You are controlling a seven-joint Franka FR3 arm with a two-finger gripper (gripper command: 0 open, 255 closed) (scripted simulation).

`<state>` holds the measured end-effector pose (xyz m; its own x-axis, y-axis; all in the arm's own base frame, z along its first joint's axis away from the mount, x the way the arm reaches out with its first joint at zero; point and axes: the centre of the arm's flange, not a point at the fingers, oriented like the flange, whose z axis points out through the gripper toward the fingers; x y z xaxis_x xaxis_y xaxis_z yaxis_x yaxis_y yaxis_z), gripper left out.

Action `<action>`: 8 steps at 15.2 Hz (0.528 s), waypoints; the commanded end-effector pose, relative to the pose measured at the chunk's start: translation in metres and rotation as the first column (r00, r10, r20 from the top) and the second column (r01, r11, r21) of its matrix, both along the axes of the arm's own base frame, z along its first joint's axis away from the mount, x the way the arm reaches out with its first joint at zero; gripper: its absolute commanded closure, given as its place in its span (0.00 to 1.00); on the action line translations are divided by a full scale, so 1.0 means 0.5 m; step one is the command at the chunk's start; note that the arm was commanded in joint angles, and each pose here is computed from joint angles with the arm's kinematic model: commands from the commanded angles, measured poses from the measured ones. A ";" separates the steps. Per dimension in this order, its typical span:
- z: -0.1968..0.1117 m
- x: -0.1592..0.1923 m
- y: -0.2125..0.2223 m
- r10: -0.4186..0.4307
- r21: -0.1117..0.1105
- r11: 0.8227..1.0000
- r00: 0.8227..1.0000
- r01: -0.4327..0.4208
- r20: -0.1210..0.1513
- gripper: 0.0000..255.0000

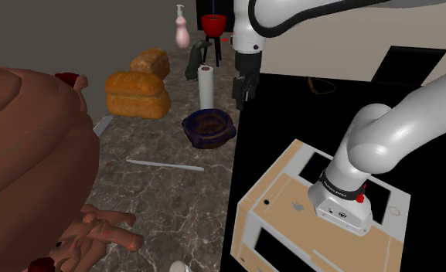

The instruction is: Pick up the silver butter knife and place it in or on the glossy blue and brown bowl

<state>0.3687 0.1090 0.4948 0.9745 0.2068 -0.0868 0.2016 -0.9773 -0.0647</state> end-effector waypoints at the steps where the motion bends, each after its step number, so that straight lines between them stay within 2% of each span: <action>1: -0.016 0.025 0.052 0.034 -0.003 0.999 0.999 -0.034 0.006 0.00; 8: -0.082 0.093 0.216 0.153 -0.019 0.988 0.988 -0.152 0.022 0.00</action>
